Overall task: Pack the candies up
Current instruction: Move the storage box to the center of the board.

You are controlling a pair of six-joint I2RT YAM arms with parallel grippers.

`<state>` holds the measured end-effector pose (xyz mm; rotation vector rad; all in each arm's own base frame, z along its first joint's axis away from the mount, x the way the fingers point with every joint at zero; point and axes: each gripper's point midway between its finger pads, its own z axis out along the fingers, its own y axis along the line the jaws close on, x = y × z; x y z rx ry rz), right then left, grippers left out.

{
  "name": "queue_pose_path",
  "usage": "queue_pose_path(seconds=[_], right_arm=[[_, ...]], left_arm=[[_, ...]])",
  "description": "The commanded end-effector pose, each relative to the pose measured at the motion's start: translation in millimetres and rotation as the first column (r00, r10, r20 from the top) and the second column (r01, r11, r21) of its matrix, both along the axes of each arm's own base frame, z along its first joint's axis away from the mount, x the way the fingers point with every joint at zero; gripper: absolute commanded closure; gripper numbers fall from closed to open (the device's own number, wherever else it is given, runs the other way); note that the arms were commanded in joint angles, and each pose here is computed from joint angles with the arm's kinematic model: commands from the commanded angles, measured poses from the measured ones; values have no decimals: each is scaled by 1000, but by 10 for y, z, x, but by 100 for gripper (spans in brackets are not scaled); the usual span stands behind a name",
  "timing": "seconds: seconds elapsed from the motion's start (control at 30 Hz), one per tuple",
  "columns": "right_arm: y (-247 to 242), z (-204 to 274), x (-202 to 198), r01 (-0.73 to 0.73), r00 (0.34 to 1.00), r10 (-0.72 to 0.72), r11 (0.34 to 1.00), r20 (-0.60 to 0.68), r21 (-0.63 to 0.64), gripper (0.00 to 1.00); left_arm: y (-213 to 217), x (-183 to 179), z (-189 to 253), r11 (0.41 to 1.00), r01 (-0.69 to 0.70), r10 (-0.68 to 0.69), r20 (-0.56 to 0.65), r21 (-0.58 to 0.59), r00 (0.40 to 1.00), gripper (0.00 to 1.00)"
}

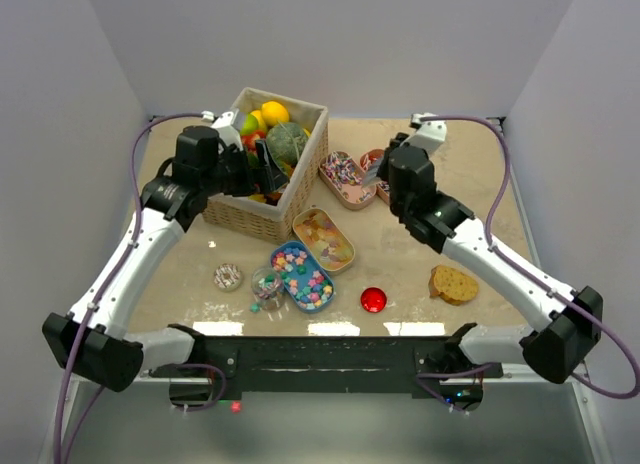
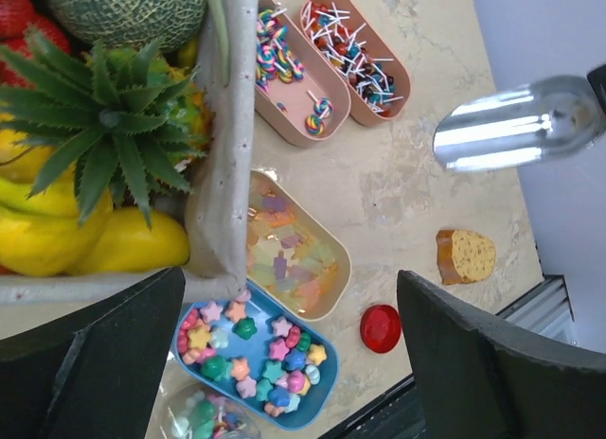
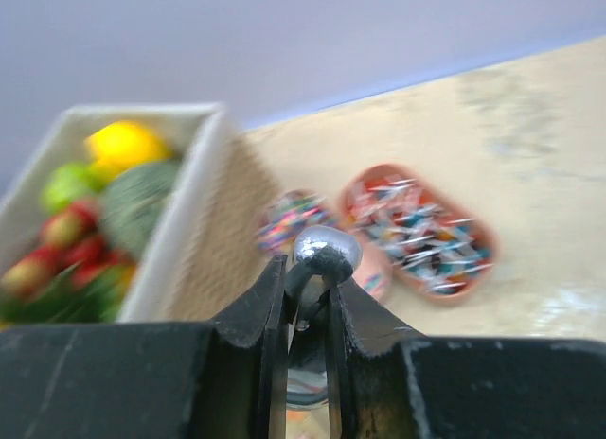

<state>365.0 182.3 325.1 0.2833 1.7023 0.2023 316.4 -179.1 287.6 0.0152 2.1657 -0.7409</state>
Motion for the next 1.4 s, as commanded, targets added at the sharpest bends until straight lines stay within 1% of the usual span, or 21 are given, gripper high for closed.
queue_pose_path(seconds=[0.0, 0.03, 0.07, 0.1, 0.13, 0.27, 0.3, 0.33, 0.4, 0.43, 0.5, 0.6, 0.63, 0.73, 0.9, 1.03, 1.07, 1.17, 1.37], right_arm=[[-619, -152, 323, 288, 957, -287, 958, 37, -9, 100], [-772, -210, 421, 334, 942, -333, 942, 35, -26, 100], [-843, -330, 526, 369, 929, -368, 927, 23, -69, 100], [-894, -374, 603, 392, 920, -391, 917, 22, -72, 100], [-1006, -424, 686, 420, 907, -420, 904, 18, -80, 100], [-1088, -654, 996, 455, 889, -458, 878, 17, -146, 100], [-1104, -792, 1068, 475, 876, -482, 863, 6, -170, 100], [-1153, -858, 1114, 490, 867, -499, 852, -3, -185, 100], [-1191, -918, 1192, 509, 855, -518, 842, -7, -176, 100], [-1251, -1036, 1241, 521, 846, -533, 834, -22, -184, 100], [-1274, -1104, 1314, 526, 843, -537, 833, -28, -170, 100], [-1291, -1263, 1443, 526, 838, -543, 829, -48, -191, 100], [-1282, -1392, 1490, 518, 838, -541, 828, -65, -215, 100], [-1234, -1432, 1562, 488, 851, -519, 839, -87, -240, 100], [-1156, -1498, 1501, 395, 889, -438, 882, -132, -258, 100], [-1121, -1613, 1306, 320, 908, -374, 910, -188, -262, 100], [-1100, -1564, 1260, 301, 918, -350, 921, -189, -246, 100], [-1093, -1658, 1108, 254, 922, -312, 935, -230, -248, 100], [-1121, -1890, 830, 209, 911, -281, 945, -300, -251, 100]], left_arm=[[-171, 193, 375, 993, 116, -114, 160, -6, 981, 1], [-225, 263, 331, 991, 135, -132, 154, -8, 979, 2], [-264, 302, 412, 989, 150, -146, 167, -14, 975, 2], [-303, 330, 416, 986, 168, -164, 162, -16, 973, 2], [-397, 354, 363, 975, 218, -212, 143, -29, 967, 2], [-578, 411, 331, 947, 320, -309, 164, -43, 937, 4], [-595, 426, 325, 942, 334, -323, 170, -37, 931, 5], [-643, 439, 262, 933, 357, -347, 155, -39, 925, 5], [-666, 469, 272, 926, 378, -369, 165, -25, 915, 5], [-687, 486, 228, 920, 390, -382, 156, -25, 911, 5], [-706, 515, 235, 914, 406, -399, 166, -13, 902, 5], [-738, 564, 207, 906, 423, -416, 167, -6, 894, 5], [-756, 588, 172, 905, 426, -420, 160, -6, 893, 5], [-768, 647, 143, 904, 427, -421, 153, -2, 894, 5], [-892, 655, 78, 893, 450, -444, 153, -10, 883, 5], [-1012, 621, 32, 883, 469, -465, 146, 2, 873, 5], [-1023, 621, 11, 883, 470, -465, 141, 3, 874, 5], [-1096, 574, -15, 876, 483, -479, 135, 3, 868, 5], [-1158, 519, -113, 878, 479, -476, 110, 0, 872, 6]])
